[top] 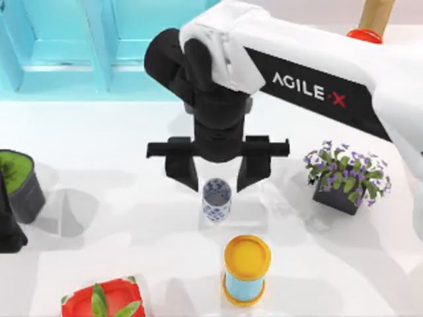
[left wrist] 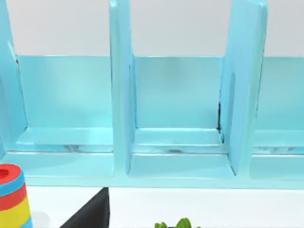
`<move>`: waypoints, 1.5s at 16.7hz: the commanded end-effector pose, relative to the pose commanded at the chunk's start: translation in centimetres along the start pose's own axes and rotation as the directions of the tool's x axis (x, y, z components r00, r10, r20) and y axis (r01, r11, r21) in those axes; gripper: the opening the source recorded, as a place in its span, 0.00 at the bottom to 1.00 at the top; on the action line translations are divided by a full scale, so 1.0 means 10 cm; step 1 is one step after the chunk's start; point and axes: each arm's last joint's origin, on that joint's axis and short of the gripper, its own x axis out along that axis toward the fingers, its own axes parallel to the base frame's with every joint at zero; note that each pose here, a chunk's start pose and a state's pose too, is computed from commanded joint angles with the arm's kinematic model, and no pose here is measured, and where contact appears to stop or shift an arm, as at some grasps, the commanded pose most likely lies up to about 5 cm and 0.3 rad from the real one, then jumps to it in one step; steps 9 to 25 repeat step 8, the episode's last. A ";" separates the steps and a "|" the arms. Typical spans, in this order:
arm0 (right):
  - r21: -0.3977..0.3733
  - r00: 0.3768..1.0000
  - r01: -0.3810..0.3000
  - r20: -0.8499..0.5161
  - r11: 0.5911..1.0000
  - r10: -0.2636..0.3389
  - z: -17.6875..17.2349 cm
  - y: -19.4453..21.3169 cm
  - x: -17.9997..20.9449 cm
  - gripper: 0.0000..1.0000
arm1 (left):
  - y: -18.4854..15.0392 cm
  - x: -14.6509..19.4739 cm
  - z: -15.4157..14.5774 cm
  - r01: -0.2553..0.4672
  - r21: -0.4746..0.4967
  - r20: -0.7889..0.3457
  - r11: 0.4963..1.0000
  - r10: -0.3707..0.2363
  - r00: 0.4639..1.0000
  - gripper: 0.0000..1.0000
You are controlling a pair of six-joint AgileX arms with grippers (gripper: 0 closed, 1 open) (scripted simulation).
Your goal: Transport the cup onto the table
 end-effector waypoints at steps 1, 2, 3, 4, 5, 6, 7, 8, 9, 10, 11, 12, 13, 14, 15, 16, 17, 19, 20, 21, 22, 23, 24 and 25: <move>0.000 1.000 0.000 0.000 1.000 0.000 0.00 0.00 0.00 0.90 | 0.00 0.00 0.00 0.000 0.000 0.000 1.000 0.000 1.000 1.00; 0.000 1.000 0.000 0.000 1.000 0.000 0.00 0.00 0.00 0.98 | 0.00 0.00 0.00 0.000 0.000 0.000 1.000 0.000 1.000 1.00; 0.000 1.000 0.000 0.000 1.000 0.000 0.00 0.00 0.00 1.00 | 0.00 0.00 0.00 0.000 0.000 0.000 1.000 0.000 1.000 1.00; 0.000 1.000 0.000 0.000 1.000 0.000 0.00 0.00 0.00 1.00 | 0.00 0.00 0.00 0.000 0.000 0.000 1.000 0.000 1.000 1.00; 0.000 1.000 0.000 0.000 1.000 0.000 0.00 0.00 0.00 1.00 | 0.00 0.00 0.00 0.000 0.000 0.000 1.000 0.000 1.000 1.00; 0.000 1.000 0.000 0.000 1.000 0.000 0.00 0.00 0.00 1.00 | 0.00 0.00 0.00 0.000 0.000 0.000 1.000 0.000 1.000 1.00; 0.000 1.000 0.000 0.000 1.000 0.000 0.00 0.00 0.00 1.00 | 0.00 0.00 0.00 0.000 0.000 0.000 1.000 0.000 1.000 1.00; 0.000 1.000 0.000 0.000 1.000 0.000 0.00 0.00 0.00 1.00 | 0.00 0.00 0.00 0.000 0.000 0.000 1.000 0.000 1.000 1.00; 0.000 1.000 0.000 0.000 1.000 0.000 0.00 0.00 0.00 1.00 | 0.00 0.00 0.00 0.000 0.000 0.000 1.000 0.000 1.000 1.00; 0.000 1.000 0.000 0.000 1.000 0.000 0.00 0.00 0.00 1.00 | 0.00 0.00 0.00 0.000 0.000 0.000 1.000 0.000 1.000 1.00; 0.000 1.000 0.000 0.000 1.000 0.000 0.00 0.00 0.00 1.00 | 0.00 0.00 0.00 0.000 0.000 0.000 1.000 0.000 1.000 1.00; 0.000 1.000 0.000 0.000 1.000 0.000 0.00 0.00 0.00 1.00 | 0.00 0.00 0.00 0.000 0.000 0.000 1.000 0.000 1.000 1.00; 0.000 1.000 0.000 0.000 1.000 0.000 0.00 0.00 0.00 1.00 | 0.00 0.00 0.00 0.000 0.000 0.000 1.000 0.000 1.000 1.00; 0.000 1.000 0.000 0.000 1.000 0.000 0.00 0.00 0.00 1.00 | 0.00 0.00 0.00 0.000 0.000 0.000 1.000 0.000 1.000 1.00; 0.000 1.000 0.000 0.000 1.000 0.000 0.00 0.00 0.00 1.00 | 0.00 0.00 0.00 0.000 0.000 0.000 1.000 0.000 1.000 1.00; 0.000 1.000 0.000 0.000 1.000 0.000 0.00 0.00 0.00 1.00 | 0.00 0.00 0.00 0.000 0.000 0.000 1.000 0.000 1.000 1.00; 0.000 1.000 0.000 0.000 1.000 0.000 0.00 0.00 0.00 1.00 | 0.00 0.00 0.00 0.000 0.000 0.000 1.000 0.000 1.000 1.00; 0.000 1.000 0.000 0.000 1.000 0.000 0.00 0.00 0.00 1.00 | 0.00 0.00 0.00 0.000 0.000 0.000 1.000 0.000 1.000 1.00; 0.000 1.000 0.000 0.000 1.000 0.000 0.00 0.00 0.00 1.00 | 0.00 0.00 0.00 0.000 0.000 0.000 1.000 0.000 1.000 1.00; 0.000 1.000 0.000 0.000 1.000 0.000 0.00 0.00 0.00 1.00 | 0.00 0.00 0.00 0.000 0.000 0.000 1.000 0.000 1.000 1.00; 0.000 1.000 0.000 0.000 1.000 0.000 0.00 0.00 0.00 1.00 | 0.00 0.00 0.00 0.000 0.000 0.000 1.000 0.000 1.000 1.00; 0.000 1.000 0.000 0.000 1.000 0.000 0.00 0.00 0.00 1.00 | 0.00 0.00 0.00 0.000 0.000 0.000 1.000 0.000 1.000 1.00; 0.000 1.000 0.000 0.000 1.000 0.000 0.00 0.00 0.00 1.00 | 0.00 0.00 0.00 0.000 0.000 0.000 1.000 0.000 1.000 1.00; 0.000 1.000 0.000 0.000 1.000 0.000 0.00 0.00 0.00 1.00 | 0.00 0.00 0.00 0.000 0.000 0.000 1.000 0.000 1.000 1.00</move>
